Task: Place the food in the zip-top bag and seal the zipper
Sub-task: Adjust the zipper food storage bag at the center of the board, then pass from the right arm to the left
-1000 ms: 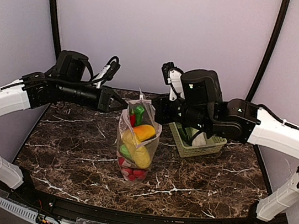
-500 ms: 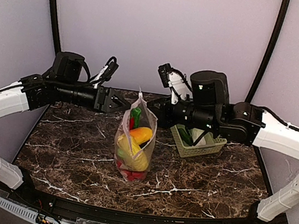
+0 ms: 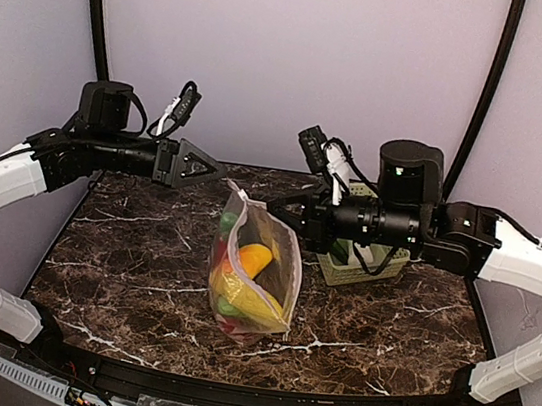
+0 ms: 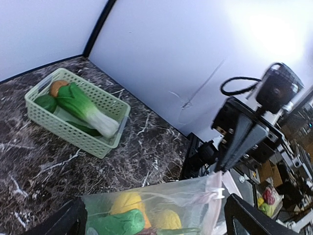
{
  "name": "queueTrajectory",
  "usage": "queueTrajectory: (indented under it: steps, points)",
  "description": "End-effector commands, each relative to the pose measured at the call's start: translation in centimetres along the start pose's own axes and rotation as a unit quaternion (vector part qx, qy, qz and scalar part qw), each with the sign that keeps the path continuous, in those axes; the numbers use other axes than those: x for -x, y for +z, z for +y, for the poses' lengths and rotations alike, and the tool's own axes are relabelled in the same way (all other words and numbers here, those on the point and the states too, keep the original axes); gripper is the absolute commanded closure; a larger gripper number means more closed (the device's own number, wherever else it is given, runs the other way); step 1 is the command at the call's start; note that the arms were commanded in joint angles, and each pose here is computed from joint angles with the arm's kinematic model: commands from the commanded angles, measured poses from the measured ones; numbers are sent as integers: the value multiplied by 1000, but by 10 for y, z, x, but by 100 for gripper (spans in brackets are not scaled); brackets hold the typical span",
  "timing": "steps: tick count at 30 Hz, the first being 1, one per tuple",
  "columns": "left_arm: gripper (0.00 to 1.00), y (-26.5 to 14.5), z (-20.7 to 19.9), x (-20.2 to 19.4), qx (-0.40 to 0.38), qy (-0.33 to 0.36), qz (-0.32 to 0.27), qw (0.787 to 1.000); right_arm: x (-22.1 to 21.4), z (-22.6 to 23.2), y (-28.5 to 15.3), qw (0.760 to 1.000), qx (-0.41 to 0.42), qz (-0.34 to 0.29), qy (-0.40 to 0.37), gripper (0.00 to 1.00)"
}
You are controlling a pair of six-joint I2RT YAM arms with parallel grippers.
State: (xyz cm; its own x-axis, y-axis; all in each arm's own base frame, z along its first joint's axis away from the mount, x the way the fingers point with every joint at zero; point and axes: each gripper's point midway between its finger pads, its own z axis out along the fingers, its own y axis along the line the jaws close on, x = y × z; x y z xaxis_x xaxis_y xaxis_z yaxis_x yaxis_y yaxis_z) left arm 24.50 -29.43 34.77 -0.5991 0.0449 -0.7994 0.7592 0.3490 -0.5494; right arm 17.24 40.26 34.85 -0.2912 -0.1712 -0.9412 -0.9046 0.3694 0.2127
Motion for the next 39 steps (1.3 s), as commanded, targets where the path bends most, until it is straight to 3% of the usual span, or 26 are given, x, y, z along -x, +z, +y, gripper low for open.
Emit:
queueTrajectory:
  steps: [1,6,28,37,38,39]
  points:
    - [1,-10,-50,-1,-133,119,2,984,31,6,-16,997,41,-61,13,100]
    - [3,-15,-64,-14,-185,169,19,968,28,0,-15,997,43,-55,32,100]
    - [56,19,-52,-27,-198,176,58,962,26,-10,-7,996,51,-39,60,100]
    - [58,26,-38,-31,-167,184,60,967,25,-12,-6,996,54,-36,63,100]
    - [57,27,-37,-31,-164,187,61,967,25,-12,-6,996,54,-35,64,100]
    - [50,27,-34,-32,-156,189,61,968,25,-12,-7,996,55,-35,64,100]
